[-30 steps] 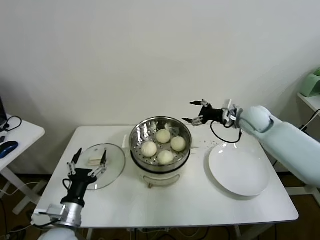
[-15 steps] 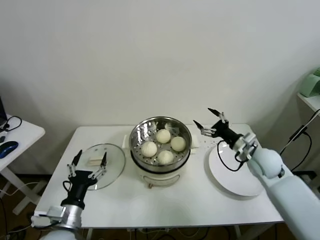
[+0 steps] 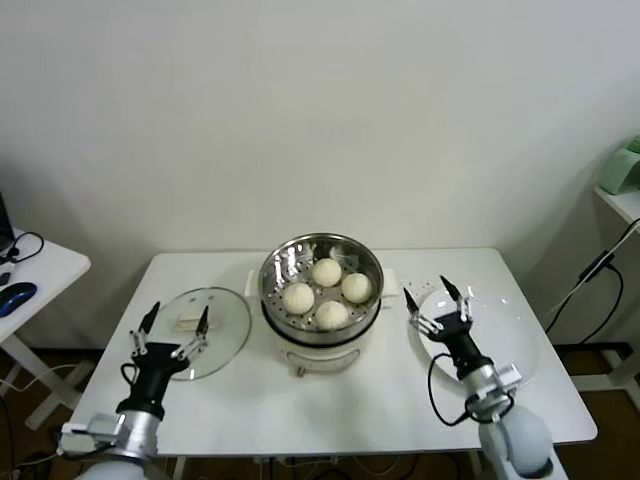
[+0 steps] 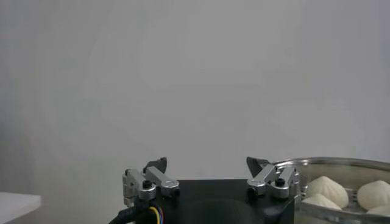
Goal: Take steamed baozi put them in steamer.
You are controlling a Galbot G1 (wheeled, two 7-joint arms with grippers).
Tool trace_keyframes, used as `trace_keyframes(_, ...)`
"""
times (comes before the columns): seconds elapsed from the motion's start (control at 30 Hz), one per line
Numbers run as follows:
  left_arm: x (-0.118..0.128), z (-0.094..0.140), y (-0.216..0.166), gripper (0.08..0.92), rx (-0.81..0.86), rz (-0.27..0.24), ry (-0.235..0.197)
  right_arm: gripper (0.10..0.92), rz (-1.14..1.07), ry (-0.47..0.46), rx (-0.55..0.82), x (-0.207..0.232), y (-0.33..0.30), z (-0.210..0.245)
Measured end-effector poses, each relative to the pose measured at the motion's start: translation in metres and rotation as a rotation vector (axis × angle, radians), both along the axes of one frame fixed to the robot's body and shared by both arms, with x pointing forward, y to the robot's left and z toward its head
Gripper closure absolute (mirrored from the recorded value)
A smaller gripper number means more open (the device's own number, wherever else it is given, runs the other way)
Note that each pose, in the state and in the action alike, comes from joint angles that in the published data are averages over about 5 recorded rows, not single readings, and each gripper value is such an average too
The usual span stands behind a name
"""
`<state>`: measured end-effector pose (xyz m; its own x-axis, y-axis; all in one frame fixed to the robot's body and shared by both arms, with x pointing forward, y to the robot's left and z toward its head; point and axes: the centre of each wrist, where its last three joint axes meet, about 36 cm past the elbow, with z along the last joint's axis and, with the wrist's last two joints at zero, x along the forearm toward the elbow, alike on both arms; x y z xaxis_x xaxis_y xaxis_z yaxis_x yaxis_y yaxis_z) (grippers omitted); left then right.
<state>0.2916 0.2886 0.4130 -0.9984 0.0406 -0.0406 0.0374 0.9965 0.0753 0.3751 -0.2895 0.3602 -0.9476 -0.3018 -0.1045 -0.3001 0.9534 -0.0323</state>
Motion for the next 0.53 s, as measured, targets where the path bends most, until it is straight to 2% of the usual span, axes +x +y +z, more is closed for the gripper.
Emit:
trace_keyframes(0.23, -0.001, -0.005, 0.003, 0.177, 0.006, -0.002, 0.008, 0.200, -0.071, 0.053, 0.034, -0.041, -0.001, -0.019)
trace_keyframes(0.53, -0.003, -0.005, 0.009, 0.177, 0.004, -0.006, 0.019, 0.200, -0.104, 0.073, 0.052, -0.063, 0.002, -0.024)
